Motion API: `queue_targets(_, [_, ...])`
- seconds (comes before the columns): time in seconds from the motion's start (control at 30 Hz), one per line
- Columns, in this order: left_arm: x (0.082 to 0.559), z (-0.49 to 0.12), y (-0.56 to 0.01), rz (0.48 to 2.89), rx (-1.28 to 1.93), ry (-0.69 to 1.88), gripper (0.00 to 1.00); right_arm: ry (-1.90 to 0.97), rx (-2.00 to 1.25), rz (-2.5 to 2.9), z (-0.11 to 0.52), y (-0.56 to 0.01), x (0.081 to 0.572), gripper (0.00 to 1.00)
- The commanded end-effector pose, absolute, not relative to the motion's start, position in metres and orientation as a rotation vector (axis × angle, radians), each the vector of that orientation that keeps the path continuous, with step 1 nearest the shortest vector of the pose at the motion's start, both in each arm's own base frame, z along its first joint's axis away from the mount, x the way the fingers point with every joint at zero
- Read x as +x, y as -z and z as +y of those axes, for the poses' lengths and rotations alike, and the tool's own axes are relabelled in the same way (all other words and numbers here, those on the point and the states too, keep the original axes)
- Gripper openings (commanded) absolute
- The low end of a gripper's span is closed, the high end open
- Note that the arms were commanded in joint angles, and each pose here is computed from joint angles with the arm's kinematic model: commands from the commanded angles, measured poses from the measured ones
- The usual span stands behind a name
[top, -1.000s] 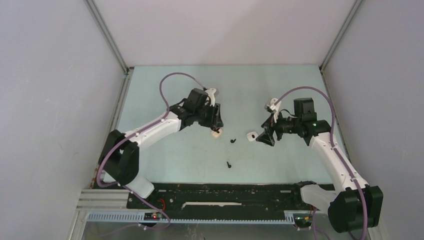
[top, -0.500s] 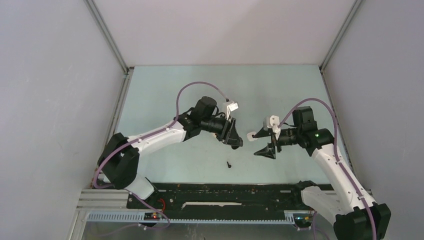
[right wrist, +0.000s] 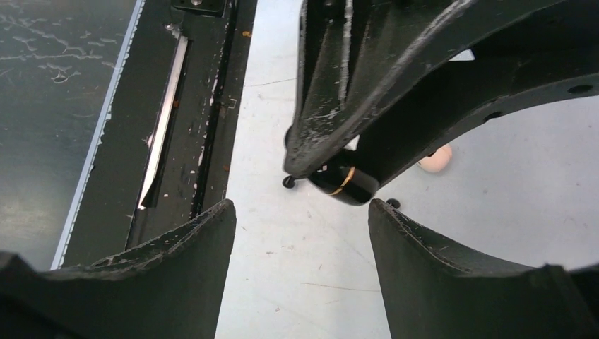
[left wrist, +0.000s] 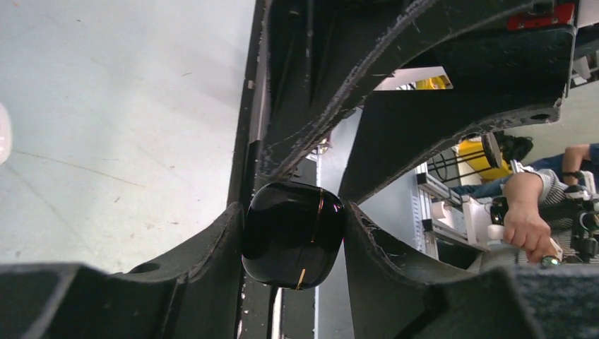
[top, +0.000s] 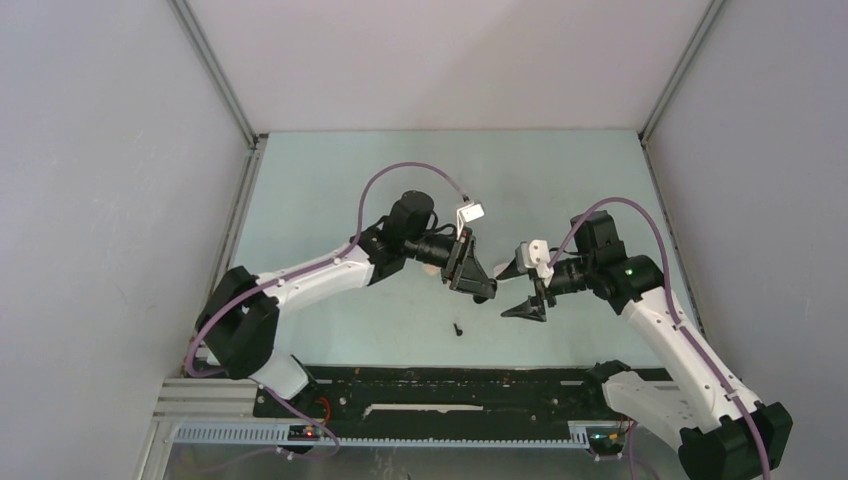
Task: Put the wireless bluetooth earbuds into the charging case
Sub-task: Pick up the charging case at the center of the board.
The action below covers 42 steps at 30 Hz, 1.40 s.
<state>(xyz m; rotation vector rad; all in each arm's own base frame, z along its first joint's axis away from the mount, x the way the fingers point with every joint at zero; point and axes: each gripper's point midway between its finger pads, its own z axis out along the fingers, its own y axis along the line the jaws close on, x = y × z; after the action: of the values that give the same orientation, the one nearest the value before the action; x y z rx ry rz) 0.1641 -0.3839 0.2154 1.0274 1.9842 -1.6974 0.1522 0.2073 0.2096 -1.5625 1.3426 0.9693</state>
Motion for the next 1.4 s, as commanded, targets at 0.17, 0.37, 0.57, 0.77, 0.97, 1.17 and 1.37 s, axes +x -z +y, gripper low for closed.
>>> queue_targets(0.17, [0.134,-0.385,-0.233,1.891,1.141,1.807,0.22,-0.95,-1.537,1.239,0.218,-0.244,0.162,0.71])
queue_targets(0.37, [0.12,-0.387,-0.246,1.808,1.181,1.932,0.22,-1.043,-1.569,1.203,0.225,-0.249,0.143,0.6])
queue_targets(0.57, [0.115,-0.387,-0.255,1.751,1.177,2.017,0.22,-1.07,-1.652,1.207,0.229,-0.235,0.126,0.46])
queue_targets(0.77, [0.118,-0.389,-0.249,1.779,1.158,2.014,0.29,-1.077,-1.66,1.216,0.232,-0.233,0.124,0.22])
queue_targets(0.97, [0.148,-0.389,-0.236,1.867,1.01,1.896,0.45,-1.082,-1.636,1.243,0.23,-0.234,0.127,0.01])
queue_targets(1.17, [0.22,-0.359,-0.246,1.86,0.702,1.589,0.5,-1.163,-1.54,1.317,0.224,-0.235,0.137,0.0])
queue_targets(1.37, [0.24,-0.324,-0.278,1.581,0.625,1.212,0.57,-1.239,-1.393,1.472,0.218,-0.228,0.165,0.0])
